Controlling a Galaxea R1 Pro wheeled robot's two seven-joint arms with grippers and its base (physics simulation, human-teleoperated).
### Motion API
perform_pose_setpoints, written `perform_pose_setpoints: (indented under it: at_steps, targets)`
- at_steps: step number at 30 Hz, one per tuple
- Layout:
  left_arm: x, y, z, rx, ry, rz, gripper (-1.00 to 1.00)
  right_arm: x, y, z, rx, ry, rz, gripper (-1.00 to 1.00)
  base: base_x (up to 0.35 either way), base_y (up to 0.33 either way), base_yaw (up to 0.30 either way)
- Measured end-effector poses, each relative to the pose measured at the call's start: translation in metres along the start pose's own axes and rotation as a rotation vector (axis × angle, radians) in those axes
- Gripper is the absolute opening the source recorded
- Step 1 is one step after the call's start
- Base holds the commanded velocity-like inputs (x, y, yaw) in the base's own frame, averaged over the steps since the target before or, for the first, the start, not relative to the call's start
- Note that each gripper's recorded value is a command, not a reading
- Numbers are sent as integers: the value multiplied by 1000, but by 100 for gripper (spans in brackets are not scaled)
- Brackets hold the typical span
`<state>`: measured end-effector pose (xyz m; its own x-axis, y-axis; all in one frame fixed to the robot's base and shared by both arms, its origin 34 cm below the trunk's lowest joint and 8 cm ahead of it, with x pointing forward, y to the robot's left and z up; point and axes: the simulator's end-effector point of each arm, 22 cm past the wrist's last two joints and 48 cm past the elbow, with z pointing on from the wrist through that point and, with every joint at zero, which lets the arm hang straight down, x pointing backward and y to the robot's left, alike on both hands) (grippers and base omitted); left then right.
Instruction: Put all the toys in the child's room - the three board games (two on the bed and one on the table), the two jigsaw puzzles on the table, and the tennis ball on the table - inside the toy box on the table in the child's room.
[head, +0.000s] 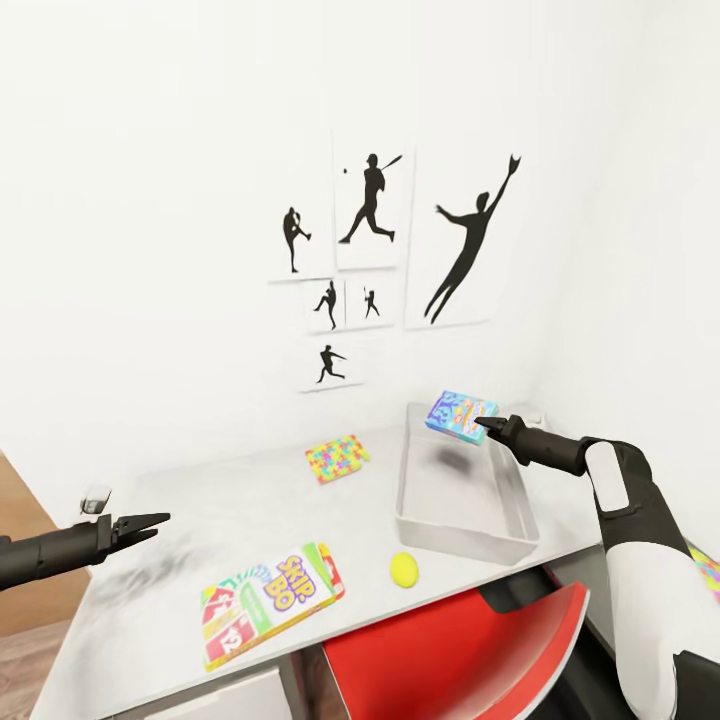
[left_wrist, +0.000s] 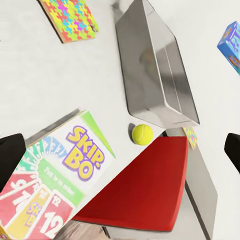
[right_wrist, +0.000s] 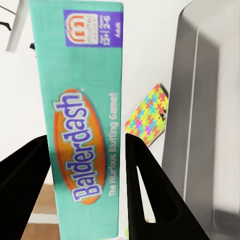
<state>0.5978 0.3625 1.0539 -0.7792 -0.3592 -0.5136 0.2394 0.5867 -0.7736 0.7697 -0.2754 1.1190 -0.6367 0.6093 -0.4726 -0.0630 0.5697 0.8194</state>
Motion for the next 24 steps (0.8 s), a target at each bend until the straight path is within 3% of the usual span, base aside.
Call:
perform_pose_setpoints:
  at_steps: [24]
  targets:
    - [4, 5, 4, -3, 10, -11, 100, 4, -8, 4, 10, 9, 7, -100, 99, 0, 0]
